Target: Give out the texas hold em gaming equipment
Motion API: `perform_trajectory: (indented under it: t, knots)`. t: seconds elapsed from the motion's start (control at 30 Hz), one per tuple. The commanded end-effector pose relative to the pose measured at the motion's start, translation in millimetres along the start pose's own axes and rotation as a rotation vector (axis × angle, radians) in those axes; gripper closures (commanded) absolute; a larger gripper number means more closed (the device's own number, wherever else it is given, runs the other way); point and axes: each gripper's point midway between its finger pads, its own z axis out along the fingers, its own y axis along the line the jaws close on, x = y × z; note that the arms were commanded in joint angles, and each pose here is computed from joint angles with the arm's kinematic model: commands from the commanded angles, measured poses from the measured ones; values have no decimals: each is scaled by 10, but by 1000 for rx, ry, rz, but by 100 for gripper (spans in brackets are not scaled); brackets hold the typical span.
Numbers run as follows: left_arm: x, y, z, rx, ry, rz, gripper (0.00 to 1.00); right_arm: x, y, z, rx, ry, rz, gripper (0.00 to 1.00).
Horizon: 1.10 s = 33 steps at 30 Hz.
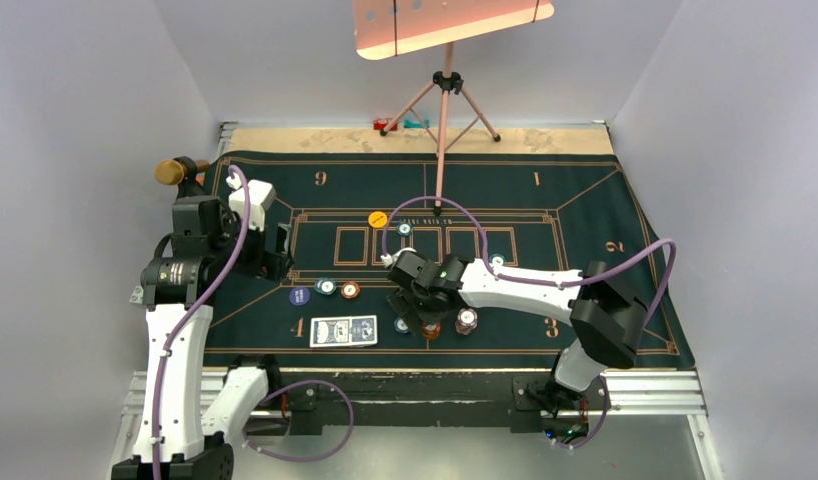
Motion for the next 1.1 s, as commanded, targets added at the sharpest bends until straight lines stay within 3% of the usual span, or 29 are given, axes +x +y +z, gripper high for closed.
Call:
perform_trajectory:
  t: [0.0,0.57,1.07]
  knots:
    - [-71,28,-61,-18,-30,20,0,-5,8,-75,-23,-28,12,23]
    - [-92,56,-92,-34,-32,31,0,106,50,-16,-53,7,-21,41]
    - [-78,72,-103,-46,-40,45,0,87,86,-83,-74,7,-21,73]
